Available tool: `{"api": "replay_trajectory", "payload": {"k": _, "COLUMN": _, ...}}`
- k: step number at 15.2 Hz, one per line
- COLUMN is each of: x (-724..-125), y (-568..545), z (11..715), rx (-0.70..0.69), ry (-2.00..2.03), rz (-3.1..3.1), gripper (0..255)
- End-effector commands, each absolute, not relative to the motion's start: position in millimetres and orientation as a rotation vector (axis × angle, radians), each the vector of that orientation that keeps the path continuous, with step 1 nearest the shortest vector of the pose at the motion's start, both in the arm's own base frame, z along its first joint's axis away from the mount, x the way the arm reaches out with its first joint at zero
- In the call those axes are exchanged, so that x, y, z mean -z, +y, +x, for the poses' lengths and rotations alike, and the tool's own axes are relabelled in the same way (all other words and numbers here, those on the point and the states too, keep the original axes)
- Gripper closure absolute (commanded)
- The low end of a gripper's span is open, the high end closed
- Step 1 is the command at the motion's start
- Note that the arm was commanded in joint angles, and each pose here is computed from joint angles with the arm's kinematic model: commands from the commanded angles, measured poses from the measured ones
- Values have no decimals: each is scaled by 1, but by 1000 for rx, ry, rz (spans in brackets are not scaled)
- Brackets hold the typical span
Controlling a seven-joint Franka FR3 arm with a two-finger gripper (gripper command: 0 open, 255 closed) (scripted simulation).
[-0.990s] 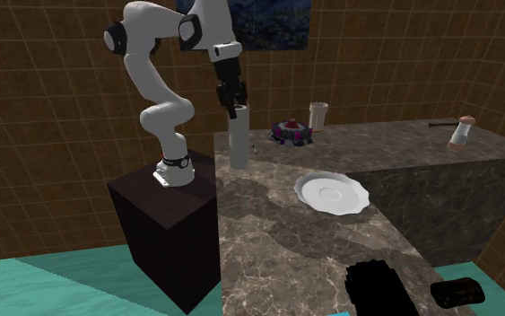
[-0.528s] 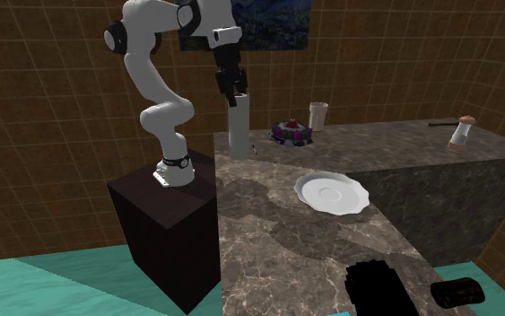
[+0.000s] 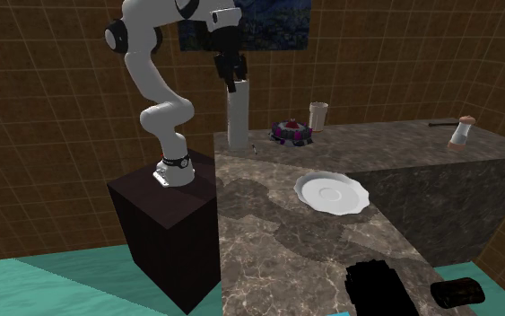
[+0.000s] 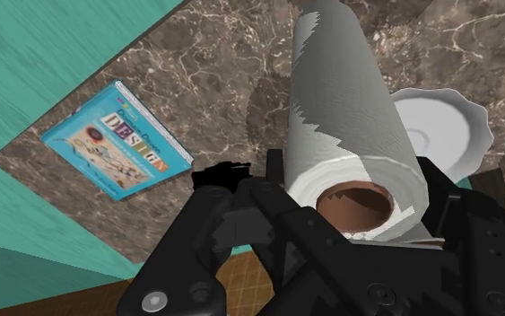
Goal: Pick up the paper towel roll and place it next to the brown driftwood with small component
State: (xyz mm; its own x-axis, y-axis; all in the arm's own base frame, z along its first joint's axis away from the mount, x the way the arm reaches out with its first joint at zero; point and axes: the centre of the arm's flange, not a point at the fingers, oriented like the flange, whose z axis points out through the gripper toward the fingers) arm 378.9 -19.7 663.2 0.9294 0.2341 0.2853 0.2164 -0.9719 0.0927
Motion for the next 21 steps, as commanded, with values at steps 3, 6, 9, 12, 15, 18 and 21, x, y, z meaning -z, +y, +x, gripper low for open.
{"api": "replay_trajectory", "payload": {"k": 3, "x": -684, "y": -20, "z": 379, "rx": -458, "ry": 354, "rz": 3027, "gripper": 255}}
{"api": "replay_trajectory", "payload": {"k": 6, "x": -688, "y": -29, "z": 404, "rx": -458, "ry": 354, "rz": 3027, "gripper": 255}}
{"api": "replay_trajectory", "payload": {"k": 9, "x": -688, "y": -42, "z": 441, "rx": -458, "ry": 354, "rz": 3027, "gripper": 255}}
{"api": "replay_trajectory", "payload": {"k": 12, "x": -688, "y": -55, "z": 479, "rx": -458, "ry": 354, "rz": 3027, "gripper": 255}}
{"api": "replay_trajectory", "payload": {"k": 15, "x": -689, "y": -68, "z": 516, "rx": -458, "ry": 354, "rz": 3027, "gripper": 255}}
{"api": "replay_trajectory", "payload": {"k": 18, "x": -689, "y": -81, "z": 554, "rx": -458, "ry": 354, "rz": 3027, "gripper": 255}}
{"api": "replay_trajectory", "payload": {"k": 21, "x": -689, "y": -94, "z": 591, "rx": -458, "ry": 354, "rz": 3027, "gripper": 255}}
